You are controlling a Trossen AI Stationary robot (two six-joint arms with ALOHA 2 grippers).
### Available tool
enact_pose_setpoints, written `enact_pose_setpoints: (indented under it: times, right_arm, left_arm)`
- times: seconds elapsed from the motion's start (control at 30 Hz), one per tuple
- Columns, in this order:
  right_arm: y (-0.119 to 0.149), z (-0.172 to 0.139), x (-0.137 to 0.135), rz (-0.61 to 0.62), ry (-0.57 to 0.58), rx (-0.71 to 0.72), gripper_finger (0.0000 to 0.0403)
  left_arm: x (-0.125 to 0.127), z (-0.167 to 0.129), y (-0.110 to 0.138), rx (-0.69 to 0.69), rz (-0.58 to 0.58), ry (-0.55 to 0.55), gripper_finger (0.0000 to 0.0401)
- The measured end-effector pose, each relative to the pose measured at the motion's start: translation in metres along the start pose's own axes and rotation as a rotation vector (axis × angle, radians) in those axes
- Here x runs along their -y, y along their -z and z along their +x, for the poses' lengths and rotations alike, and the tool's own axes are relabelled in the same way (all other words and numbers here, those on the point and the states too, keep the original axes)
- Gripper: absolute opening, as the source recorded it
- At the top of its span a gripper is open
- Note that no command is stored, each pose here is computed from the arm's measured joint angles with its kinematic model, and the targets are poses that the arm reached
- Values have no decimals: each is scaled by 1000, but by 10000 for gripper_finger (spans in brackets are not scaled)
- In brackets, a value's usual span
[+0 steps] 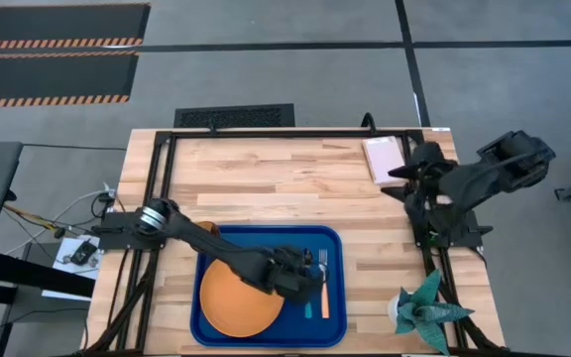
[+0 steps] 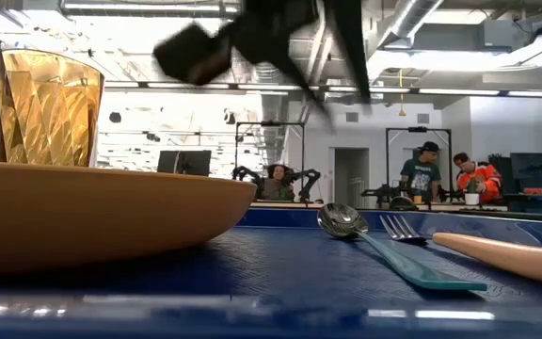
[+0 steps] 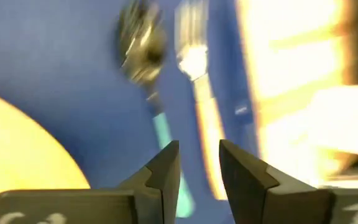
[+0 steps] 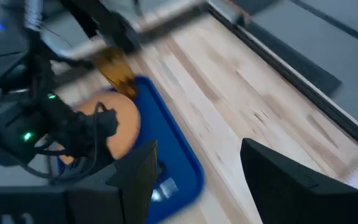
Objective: Pick and place plate/cup/fork/spoon on tray
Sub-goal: Return to Home Position
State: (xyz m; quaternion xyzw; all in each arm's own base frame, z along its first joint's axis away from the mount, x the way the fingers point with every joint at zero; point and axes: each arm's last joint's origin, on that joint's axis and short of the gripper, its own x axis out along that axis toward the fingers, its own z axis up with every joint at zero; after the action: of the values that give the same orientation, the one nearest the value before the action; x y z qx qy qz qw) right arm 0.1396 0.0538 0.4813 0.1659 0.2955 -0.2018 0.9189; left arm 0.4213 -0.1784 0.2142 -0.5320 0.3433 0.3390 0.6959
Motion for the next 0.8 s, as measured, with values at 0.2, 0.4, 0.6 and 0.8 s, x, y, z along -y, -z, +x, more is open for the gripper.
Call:
enact_pose_setpoints:
  times: [0.2, 0.4, 0.6, 0.8]
  right_arm:
    - [-24, -26, 11, 79, -182, 225, 254]
    - [-40, -68, 27, -89, -384, 453, 254]
    - [-38, -97, 63, -99, -346, 585, 254]
    - [-27, -131, 110, -28, -360, 724, 254]
  left_arm:
    - [16, -99, -35, 207, 80, 211, 98]
    - [9, -204, -74, 344, 332, 377, 98]
    - [-18, -289, -107, 562, 632, 440, 98]
    - [-79, -369, -144, 738, 739, 467, 98]
